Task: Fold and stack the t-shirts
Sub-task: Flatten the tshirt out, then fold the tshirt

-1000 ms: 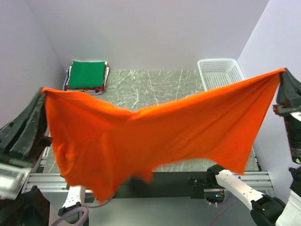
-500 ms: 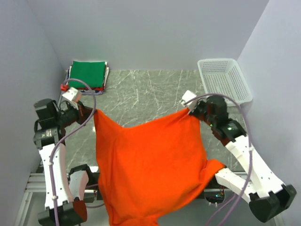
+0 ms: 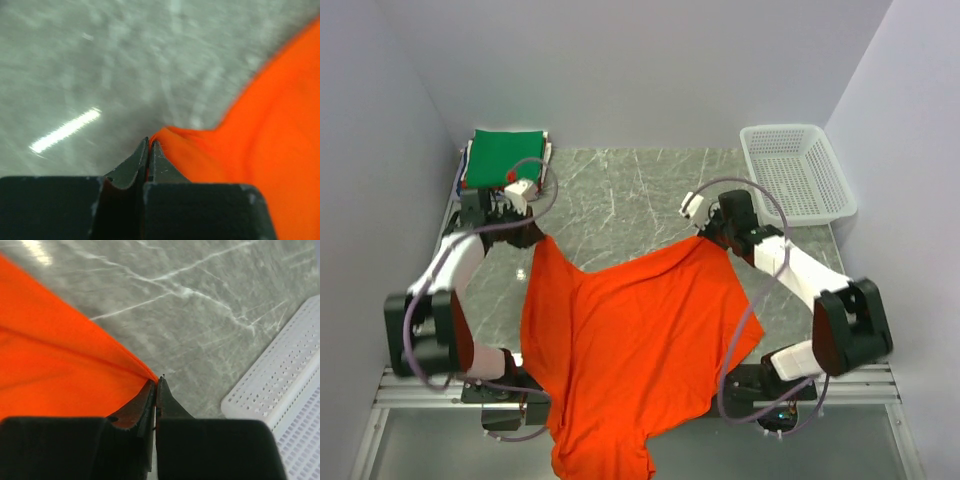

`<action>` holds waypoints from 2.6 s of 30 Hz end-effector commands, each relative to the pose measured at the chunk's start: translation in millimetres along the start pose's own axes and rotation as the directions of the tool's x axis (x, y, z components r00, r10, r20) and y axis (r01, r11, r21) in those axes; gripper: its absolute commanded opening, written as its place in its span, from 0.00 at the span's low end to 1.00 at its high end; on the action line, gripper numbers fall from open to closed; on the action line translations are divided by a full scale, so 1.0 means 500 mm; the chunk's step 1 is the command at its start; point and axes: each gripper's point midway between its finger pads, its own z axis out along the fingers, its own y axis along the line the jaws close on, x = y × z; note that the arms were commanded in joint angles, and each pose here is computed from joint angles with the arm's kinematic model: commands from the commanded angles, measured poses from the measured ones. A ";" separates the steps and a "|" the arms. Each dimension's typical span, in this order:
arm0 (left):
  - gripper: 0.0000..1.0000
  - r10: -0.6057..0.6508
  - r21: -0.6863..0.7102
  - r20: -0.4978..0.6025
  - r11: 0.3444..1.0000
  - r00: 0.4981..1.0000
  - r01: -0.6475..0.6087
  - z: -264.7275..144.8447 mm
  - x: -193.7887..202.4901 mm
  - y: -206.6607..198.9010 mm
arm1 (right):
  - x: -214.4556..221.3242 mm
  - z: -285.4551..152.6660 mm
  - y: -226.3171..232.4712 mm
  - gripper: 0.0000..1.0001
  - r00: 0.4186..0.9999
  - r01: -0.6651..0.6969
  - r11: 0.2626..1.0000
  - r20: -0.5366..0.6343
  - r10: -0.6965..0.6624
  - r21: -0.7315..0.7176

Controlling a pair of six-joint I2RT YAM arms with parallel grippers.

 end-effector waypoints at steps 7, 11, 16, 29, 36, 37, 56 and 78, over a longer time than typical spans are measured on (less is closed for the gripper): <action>0.01 0.188 -0.202 0.148 0.967 0.971 -0.157 0.067 -0.302 0.197 | -0.030 0.108 -0.191 0.00 0.998 -0.044 0.989 -0.034 0.050 0.140; 0.01 0.160 -0.193 0.128 0.972 0.979 -0.134 0.122 -0.318 0.248 | -0.013 0.155 -0.246 0.00 0.991 -0.077 0.983 -0.096 0.094 0.164; 0.01 0.145 -0.175 0.150 0.977 0.978 -0.118 0.150 -0.346 0.262 | 0.002 0.203 -0.312 0.00 0.981 -0.109 0.974 -0.137 0.138 0.197; 0.01 0.188 -0.201 0.093 0.965 0.978 -0.167 0.126 -0.301 0.194 | -0.008 0.183 -0.312 0.00 0.982 -0.128 0.979 -0.118 0.147 0.155; 0.01 0.215 -0.157 0.055 0.966 0.975 -0.204 0.082 -0.237 0.119 | 0.009 0.154 -0.282 0.00 0.981 -0.123 0.983 -0.134 0.141 0.134; 0.01 0.215 -0.154 0.046 0.966 0.976 -0.206 0.075 -0.221 0.107 | 0.006 0.156 -0.274 0.00 0.983 -0.123 0.986 -0.123 0.137 0.116; 0.01 0.226 -0.077 -0.074 0.970 0.971 -0.232 0.023 -0.077 0.021 | 0.053 0.123 -0.211 0.00 0.986 -0.057 0.998 -0.155 0.060 0.021; 0.02 0.182 0.128 -0.247 0.980 0.952 -0.155 0.024 0.112 -0.096 | 0.122 0.116 -0.137 0.00 0.974 0.031 0.992 -0.219 -0.056 -0.119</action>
